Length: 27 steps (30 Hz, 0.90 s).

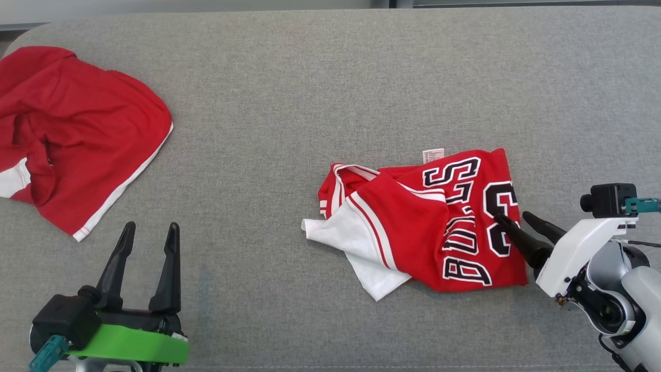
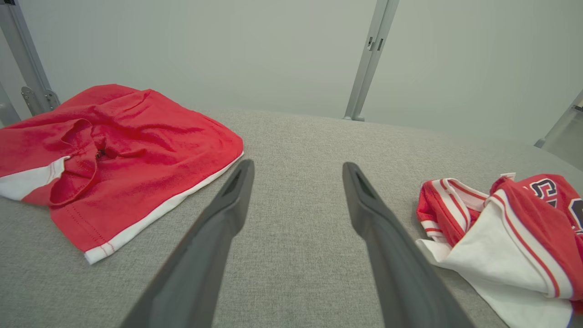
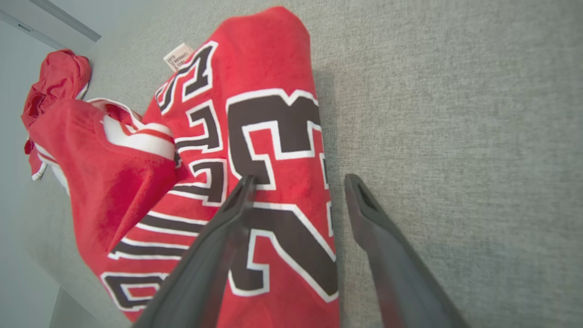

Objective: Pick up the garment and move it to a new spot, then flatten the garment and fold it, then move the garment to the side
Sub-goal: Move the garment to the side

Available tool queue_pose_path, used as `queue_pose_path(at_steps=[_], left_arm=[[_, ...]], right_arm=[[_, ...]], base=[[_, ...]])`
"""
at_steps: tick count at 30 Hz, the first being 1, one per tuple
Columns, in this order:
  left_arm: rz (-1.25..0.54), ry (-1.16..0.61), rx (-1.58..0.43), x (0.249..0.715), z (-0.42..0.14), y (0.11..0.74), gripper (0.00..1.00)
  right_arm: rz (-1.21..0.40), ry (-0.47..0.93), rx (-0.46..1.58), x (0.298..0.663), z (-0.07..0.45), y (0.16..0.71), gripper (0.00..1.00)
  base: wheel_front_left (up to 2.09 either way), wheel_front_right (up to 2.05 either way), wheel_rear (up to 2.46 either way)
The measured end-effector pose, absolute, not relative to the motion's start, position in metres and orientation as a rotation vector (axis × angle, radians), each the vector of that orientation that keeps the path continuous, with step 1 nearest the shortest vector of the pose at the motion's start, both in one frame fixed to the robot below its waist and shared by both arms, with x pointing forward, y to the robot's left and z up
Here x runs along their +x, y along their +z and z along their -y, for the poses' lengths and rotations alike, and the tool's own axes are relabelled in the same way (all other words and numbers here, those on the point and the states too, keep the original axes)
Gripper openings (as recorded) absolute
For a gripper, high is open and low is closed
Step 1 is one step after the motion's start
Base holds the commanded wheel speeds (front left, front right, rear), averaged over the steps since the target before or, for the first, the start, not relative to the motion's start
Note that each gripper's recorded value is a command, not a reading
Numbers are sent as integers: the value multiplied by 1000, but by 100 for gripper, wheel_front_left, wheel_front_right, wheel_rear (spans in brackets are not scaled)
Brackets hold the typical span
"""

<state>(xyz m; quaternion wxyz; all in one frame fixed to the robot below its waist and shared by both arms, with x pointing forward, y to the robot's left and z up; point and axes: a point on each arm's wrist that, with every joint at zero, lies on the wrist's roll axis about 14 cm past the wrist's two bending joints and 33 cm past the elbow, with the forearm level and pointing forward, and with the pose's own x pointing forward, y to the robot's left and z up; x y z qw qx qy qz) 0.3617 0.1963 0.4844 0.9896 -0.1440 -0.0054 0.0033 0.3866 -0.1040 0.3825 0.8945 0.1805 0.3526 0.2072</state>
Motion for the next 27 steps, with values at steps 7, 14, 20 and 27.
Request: queue_pose_path(at_steps=[7, 14, 20, 27], left_arm=[[11, 24, -287, 359, -201, 484, 100], [2, 27, -297, 355, -200, 482, 100], [22, 38, -301, 354, -202, 487, 100], [43, 65, -307, 349, -208, 493, 100]], right_arm=[[-783, 408, 383, 383, 109, 367, 100], [-804, 386, 658, 388, 81, 370, 93], [-810, 423, 731, 393, 69, 376, 0], [-745, 522, 635, 414, 67, 404, 0]], base=[[0, 0, 0], [0, 0, 0], [0, 0, 0], [0, 0, 0]])
